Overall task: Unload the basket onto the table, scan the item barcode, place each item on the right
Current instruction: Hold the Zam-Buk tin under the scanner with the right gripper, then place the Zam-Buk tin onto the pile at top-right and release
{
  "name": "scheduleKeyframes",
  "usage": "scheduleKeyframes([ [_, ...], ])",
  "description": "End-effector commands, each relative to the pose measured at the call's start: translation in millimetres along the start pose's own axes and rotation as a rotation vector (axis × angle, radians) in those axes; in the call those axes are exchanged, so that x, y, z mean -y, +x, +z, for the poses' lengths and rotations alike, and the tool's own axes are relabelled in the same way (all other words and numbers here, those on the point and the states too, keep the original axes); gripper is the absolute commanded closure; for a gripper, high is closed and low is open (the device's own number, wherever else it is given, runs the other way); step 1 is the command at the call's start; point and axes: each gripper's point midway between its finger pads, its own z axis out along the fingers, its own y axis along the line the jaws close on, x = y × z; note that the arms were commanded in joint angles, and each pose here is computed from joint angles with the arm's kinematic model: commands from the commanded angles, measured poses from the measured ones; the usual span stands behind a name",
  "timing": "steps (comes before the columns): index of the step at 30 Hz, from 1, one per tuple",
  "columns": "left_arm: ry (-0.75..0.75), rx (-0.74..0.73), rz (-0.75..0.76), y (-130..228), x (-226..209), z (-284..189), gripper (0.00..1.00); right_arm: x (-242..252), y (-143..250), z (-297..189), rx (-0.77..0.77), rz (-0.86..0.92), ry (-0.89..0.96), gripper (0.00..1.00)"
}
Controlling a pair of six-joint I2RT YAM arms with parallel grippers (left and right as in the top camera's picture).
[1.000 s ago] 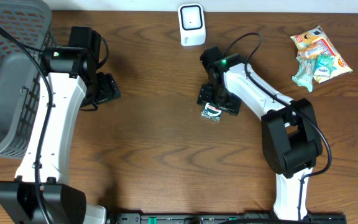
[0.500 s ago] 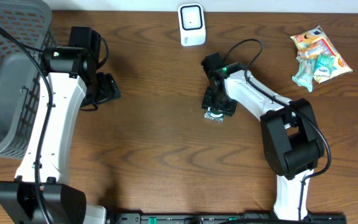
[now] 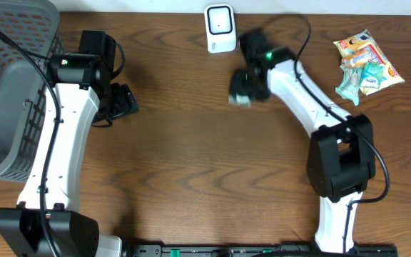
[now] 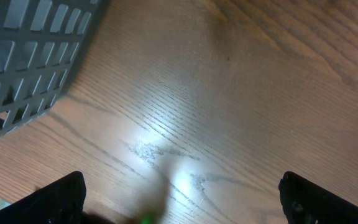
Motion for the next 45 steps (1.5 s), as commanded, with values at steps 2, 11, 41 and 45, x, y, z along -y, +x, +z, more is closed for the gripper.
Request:
scheduleKeyframes([
  [2,-0.014,-0.007,-0.007,0,-3,3,0.02,-37,-61,-32,0.243,-0.15,-0.091,0.56],
  [11,-0.014,-0.007,-0.006,0,-3,3,0.02,-71,-146,-59,0.651,-0.138,-0.179,0.56],
  [41,-0.014,-0.007,-0.006,0,-3,3,0.02,-81,-228,-42,1.058,-0.085,-0.24,0.44],
  [45,-0.014,-0.007,-0.006,0,-3,3,0.02,-57,-242,-76,1.052,-0.049,-0.2,0.47],
])
